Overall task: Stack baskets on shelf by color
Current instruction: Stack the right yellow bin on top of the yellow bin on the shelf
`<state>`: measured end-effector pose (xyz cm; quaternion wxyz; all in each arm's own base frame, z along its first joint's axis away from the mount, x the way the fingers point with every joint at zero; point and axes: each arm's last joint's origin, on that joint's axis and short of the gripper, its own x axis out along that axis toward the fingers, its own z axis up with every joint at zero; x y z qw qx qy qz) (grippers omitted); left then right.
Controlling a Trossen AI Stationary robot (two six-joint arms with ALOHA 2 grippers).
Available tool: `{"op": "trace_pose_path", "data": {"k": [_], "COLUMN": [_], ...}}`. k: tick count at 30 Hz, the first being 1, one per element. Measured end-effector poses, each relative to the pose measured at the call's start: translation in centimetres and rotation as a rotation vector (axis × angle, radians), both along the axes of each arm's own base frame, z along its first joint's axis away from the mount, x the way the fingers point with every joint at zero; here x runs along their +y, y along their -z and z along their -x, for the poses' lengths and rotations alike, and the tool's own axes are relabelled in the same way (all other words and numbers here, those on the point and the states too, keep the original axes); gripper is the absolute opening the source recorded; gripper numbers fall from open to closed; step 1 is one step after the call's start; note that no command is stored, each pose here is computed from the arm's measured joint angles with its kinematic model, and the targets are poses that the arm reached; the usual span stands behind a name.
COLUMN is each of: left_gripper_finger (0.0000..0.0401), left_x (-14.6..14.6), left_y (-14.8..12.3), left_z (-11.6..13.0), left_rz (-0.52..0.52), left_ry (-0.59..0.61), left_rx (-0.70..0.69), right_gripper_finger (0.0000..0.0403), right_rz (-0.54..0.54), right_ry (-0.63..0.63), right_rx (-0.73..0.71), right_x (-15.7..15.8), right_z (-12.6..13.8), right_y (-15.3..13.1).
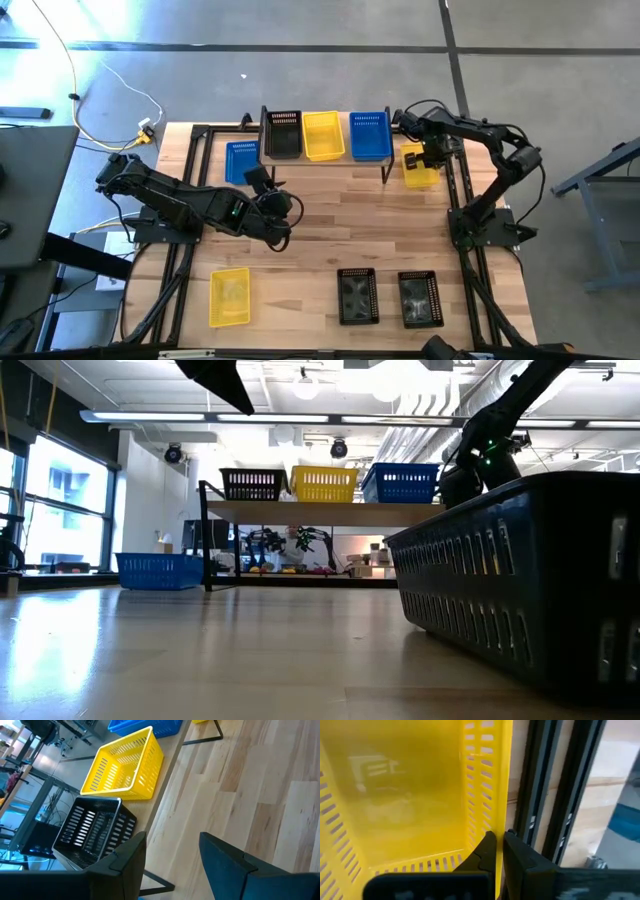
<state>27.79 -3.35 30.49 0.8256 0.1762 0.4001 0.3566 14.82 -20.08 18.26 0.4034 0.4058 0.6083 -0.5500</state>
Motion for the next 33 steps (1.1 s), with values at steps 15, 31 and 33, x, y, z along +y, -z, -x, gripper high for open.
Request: {"op": "trace_pose_path", "data": {"k": [15,31,33], "left_gripper_finger": [0.0172,0.0172,0.0172], "left_x": [0.00,0.00,0.00], "left_y": [0.00,0.00,0.00], "left_z": [-0.01,-0.01,-0.01], "left_rz": [0.001,0.001,0.001], "left_ry": [0.000,0.000,0.001], "left_rx": [-0.001,-0.001,-0.001], "right_gripper_finger": [0.0078,0.0083,0.0083], "right_rz": [-0.010,0.005,-0.002], "right_ry": [0.021,0.011,0.009], "right_rx": [-0.048,-0.043,-0.012], "right_x": [-0.09,-0.35,-0.36], "right_z": [-0.15,-0.53,-0.46], "right_y": [0.06,0.63,0.88]}}
